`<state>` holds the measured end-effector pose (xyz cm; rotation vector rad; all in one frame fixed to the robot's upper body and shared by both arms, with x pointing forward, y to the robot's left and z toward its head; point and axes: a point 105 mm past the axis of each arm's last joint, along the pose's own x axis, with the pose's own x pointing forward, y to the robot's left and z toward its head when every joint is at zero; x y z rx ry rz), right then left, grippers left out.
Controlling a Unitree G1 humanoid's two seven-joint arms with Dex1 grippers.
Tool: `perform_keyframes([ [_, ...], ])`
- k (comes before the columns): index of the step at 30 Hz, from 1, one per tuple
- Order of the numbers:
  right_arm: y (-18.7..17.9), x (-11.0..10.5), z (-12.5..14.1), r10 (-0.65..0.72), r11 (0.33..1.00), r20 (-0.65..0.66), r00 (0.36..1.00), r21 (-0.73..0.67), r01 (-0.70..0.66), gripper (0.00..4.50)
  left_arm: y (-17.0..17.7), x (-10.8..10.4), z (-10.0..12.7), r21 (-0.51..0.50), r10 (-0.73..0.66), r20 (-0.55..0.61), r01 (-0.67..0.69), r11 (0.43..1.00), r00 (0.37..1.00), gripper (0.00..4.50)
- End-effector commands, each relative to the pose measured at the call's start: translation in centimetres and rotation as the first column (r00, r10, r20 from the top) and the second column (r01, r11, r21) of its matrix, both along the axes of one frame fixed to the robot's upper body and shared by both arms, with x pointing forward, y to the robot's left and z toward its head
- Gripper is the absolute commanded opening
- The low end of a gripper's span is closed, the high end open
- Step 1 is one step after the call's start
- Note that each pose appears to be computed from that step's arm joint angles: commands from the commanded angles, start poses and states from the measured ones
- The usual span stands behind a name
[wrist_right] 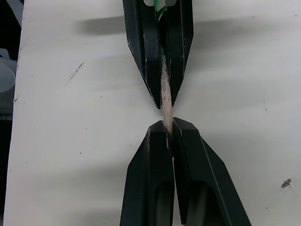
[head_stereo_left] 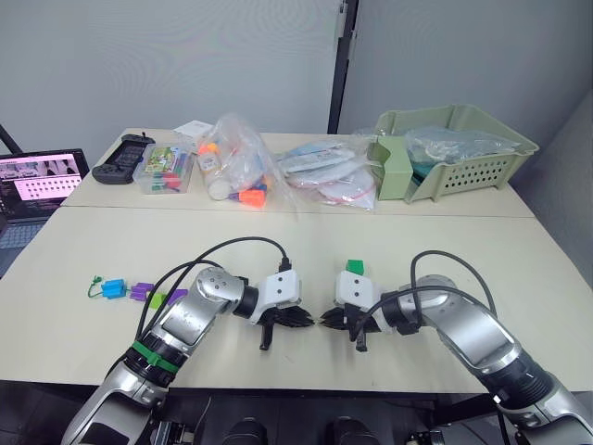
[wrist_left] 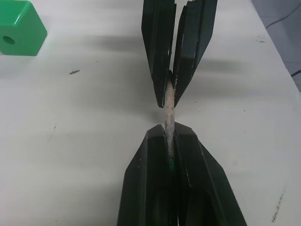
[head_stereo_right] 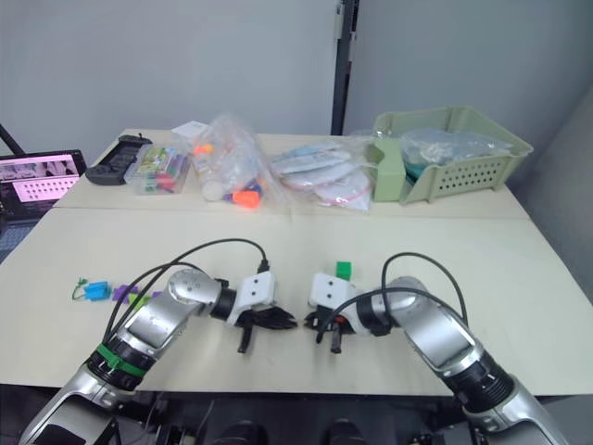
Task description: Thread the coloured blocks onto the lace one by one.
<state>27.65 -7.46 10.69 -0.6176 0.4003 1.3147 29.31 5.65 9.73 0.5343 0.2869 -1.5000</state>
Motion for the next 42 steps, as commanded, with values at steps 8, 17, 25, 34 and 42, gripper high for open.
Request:
perform_keyframes([
  [8,-3.3,0.0,2.7,-0.302,0.936,-0.004,0.953,0.189,0.297,3.07,1.0,0.3,2.0,-0.005,-0.004,0.069,0.004,1.0,0.998,0.0],
  [17,-7.2,0.9,1.2,-0.711,0.659,-0.028,0.702,0.322,0.68,3.69,1.9,0.3,1.9,0.009,0.007,0.064,-0.008,1.0,0.998,0.0],
  [25,-4.8,3.0,0.2,-0.88,0.385,-0.082,0.469,0.457,0.802,3.69,2.4,0.5,1.9,0.019,0.013,0.067,-0.015,1.0,0.998,0.0],
  [34,-3.7,6.6,0.2,-0.965,0.162,-0.088,0.246,0.535,0.829,3.69,2.3,0.7,2.0,0.02,0.017,0.073,-0.018,1.0,0.997,0.0],
  [42,-2.8,7.6,-0.5,-0.962,0.126,-0.13,0.239,0.565,0.815,2.52,2.6,0.7,2.0,0.022,0.028,0.074,-0.029,0.999,0.997,0.0],
])
